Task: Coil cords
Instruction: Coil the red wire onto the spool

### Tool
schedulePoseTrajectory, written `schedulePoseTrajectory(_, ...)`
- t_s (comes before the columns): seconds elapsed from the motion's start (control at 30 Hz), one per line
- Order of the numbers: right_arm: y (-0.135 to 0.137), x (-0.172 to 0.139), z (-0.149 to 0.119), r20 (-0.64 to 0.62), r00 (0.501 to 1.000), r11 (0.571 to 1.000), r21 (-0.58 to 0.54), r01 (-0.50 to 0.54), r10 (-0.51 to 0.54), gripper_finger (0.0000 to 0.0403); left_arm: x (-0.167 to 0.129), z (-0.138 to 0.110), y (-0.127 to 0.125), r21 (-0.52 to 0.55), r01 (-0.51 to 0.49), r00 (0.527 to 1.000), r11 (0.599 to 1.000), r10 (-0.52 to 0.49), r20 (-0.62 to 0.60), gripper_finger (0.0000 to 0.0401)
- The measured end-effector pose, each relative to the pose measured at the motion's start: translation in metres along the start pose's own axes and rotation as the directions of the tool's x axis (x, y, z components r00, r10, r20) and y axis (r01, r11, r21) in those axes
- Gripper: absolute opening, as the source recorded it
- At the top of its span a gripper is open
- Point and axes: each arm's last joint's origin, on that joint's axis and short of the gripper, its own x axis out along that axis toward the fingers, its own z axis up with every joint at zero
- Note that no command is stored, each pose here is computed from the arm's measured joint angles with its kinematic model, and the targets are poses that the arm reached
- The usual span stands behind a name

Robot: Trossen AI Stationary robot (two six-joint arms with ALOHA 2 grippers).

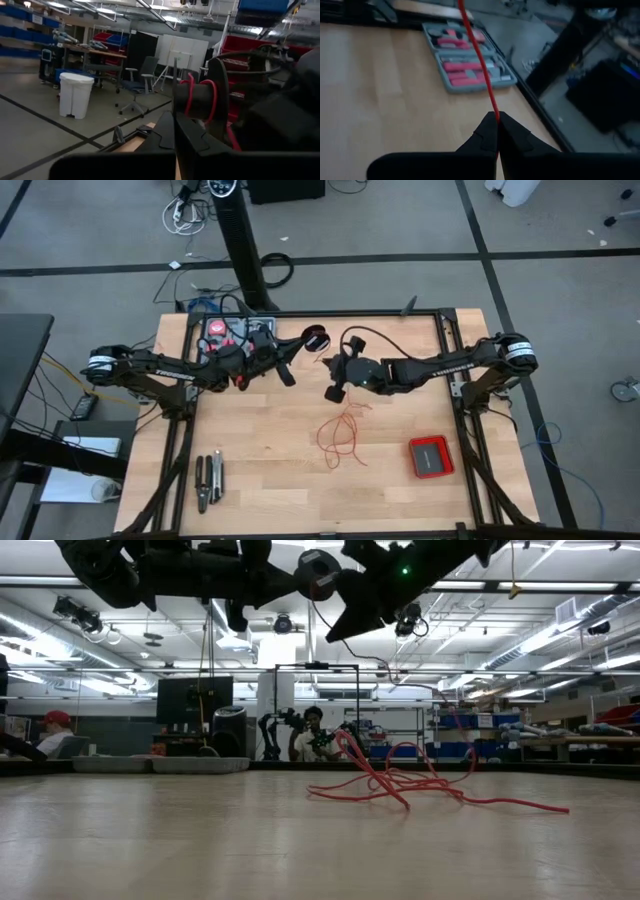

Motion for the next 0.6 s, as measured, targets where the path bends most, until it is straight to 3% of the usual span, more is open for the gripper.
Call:
schedulePoseTrajectory(0.1, -0.004, 0.002, -0.006, -0.056, 0.998, 1.0, 0.027, 0.008, -0.006, 0.0, 0.0, 0.001, 0.0, -0.009, 0.001, 1.0, 1.0, -0.001, 0.007, 0.0)
schedulePoseTrajectory(0.27, -0.002, 0.001, -0.005, -0.048, 0.999, 1.0, 0.022, -0.006, 0.007, 0.0, 0.0, 0.003, 0.0, -0.019, 0.0, 1.0, 1.0, 0.001, 0.03, 0.0)
schedulePoseTrajectory(0.43, 0.008, -0.002, -0.005, -0.036, 0.986, 0.986, -0.03, -0.166, 0.164, 0.0, 0.0, 0.004, 0.002, -0.03, -0.093, 0.994, 0.995, 0.095, 0.051, 0.0)
schedulePoseTrajectory(0.6, 0.013, -0.004, -0.005, -0.038, 0.96, 0.959, -0.045, -0.279, 0.277, 0.0011, 0.0, 0.008, 0.002, -0.048, -0.088, 0.991, 0.995, 0.092, 0.092, 0.0)
